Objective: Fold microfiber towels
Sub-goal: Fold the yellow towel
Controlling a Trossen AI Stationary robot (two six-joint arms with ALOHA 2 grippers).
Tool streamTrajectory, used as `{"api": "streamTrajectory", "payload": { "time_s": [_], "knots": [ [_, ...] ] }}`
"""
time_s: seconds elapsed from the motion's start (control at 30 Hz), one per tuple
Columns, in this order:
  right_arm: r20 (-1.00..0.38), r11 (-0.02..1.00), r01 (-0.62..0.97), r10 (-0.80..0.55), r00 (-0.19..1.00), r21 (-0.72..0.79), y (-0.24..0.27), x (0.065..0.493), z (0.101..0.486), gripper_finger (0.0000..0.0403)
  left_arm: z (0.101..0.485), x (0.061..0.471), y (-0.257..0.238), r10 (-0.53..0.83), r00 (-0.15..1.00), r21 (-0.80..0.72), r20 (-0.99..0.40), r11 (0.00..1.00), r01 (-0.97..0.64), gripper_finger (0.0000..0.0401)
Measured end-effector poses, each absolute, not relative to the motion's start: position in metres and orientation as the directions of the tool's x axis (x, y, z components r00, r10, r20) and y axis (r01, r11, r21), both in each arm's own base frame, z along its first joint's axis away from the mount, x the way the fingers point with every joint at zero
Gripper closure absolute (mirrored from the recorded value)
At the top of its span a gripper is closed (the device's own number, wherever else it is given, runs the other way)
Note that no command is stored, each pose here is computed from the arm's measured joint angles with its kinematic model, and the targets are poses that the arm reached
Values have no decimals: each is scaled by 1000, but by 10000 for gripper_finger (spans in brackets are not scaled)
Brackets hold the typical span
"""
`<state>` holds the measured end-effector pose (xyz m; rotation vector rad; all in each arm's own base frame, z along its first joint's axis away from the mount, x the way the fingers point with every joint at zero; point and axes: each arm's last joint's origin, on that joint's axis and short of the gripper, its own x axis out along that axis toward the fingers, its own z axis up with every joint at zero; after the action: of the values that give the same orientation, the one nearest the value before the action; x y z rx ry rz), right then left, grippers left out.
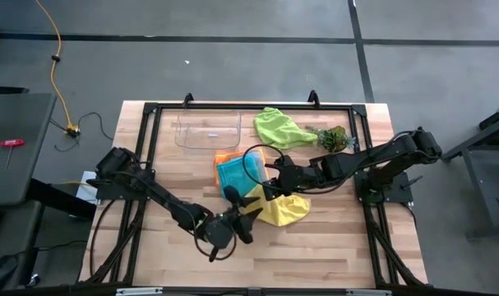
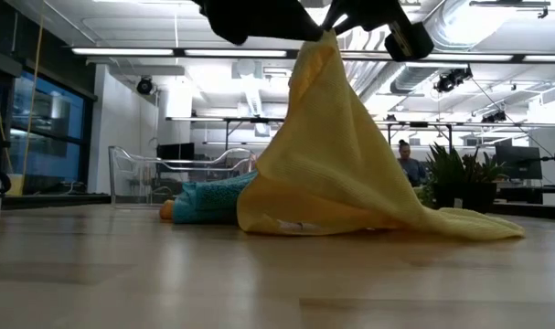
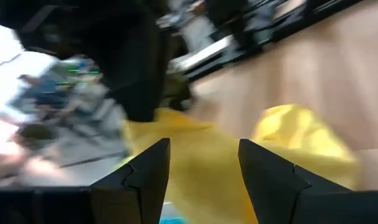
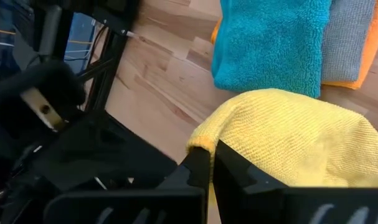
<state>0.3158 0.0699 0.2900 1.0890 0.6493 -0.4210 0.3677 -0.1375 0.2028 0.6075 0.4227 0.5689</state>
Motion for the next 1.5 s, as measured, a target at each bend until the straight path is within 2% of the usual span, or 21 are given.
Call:
{"api": "streamTrajectory", "payload": {
  "time_s": [0.07, 0.27, 0.6, 0.83, 1.27, 1.5],
  "knots": [
    [-667, 414, 610, -8, 745, 676, 70, 316, 290, 403, 204, 368, -137, 645, 741, 657, -184, 642, -395, 220],
    [-653, 409, 601, -17, 757, 686, 69, 317, 292, 403, 204, 370, -133, 641, 743, 661, -192, 644, -385, 220],
    [-651, 331, 629, -55, 757, 704, 59, 319, 292, 403, 193, 364, -131, 651, 715, 792, -255, 565, -232, 220],
    [-629, 303, 611, -47, 776, 731, 58, 322, 294, 403, 193, 368, -118, 680, 689, 768, -252, 574, -286, 220],
    [-628, 301, 614, -60, 776, 730, 58, 321, 294, 403, 198, 370, -112, 750, 634, 833, -186, 463, -303, 220],
    [-631, 301, 623, -84, 772, 722, 57, 321, 293, 403, 210, 367, -115, 746, 644, 819, -168, 469, -330, 220]
  ]
}}
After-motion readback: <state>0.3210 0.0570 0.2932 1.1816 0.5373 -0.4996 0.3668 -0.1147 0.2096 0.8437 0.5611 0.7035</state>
